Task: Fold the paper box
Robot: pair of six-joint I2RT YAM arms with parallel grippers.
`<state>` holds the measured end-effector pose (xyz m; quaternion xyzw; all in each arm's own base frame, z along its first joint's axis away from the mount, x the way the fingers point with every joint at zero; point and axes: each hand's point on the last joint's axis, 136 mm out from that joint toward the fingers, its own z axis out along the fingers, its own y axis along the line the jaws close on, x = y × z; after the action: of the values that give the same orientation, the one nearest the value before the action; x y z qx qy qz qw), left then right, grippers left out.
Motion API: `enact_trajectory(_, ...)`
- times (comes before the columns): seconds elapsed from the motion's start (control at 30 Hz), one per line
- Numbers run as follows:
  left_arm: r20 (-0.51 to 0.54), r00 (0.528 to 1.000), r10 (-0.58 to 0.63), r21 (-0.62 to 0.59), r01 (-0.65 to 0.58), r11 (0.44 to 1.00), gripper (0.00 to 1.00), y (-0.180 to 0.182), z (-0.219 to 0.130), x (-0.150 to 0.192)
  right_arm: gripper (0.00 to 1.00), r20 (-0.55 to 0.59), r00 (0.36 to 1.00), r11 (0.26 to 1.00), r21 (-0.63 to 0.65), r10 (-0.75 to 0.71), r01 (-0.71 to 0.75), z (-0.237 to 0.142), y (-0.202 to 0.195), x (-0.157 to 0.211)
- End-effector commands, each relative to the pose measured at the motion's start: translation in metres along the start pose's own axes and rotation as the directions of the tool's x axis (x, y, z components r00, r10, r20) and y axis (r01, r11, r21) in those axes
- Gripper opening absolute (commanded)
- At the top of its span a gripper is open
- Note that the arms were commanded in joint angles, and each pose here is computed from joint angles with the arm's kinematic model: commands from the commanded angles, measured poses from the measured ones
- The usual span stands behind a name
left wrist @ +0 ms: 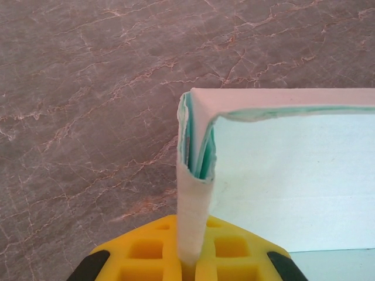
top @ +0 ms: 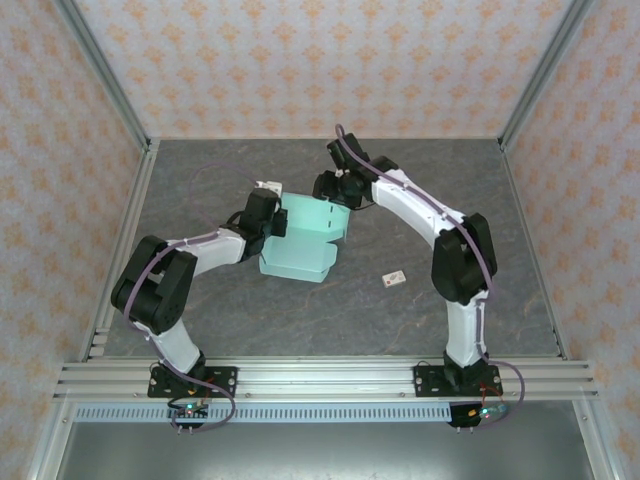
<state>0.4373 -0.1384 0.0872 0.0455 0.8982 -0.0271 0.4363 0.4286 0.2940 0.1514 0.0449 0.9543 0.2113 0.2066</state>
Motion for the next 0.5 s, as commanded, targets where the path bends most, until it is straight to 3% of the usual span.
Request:
enact_trajectory(0.0,0.068,0.997,-0.028,-0.018,0.029,0.999,0.00,0.002,-0.009,-0.015,0.55,-0.034,0.998,0.999,0.011,0.054,-0.054,-0.005,0.000,0.002)
enact_trajectory(0.2,0.076,0.997,-0.027,-0.019,0.029,0.999,0.00,0.000,-0.010,-0.016,0.53,-0.063,0.994,0.995,-0.019,0.093,-0.095,0.005,0.000,0.008)
enact_trajectory(0.47,0.078,0.997,-0.029,-0.025,0.031,0.999,0.00,-0.001,-0.008,-0.014,0.35,-0.050,0.970,0.958,-0.156,0.236,-0.241,0.006,0.014,-0.003)
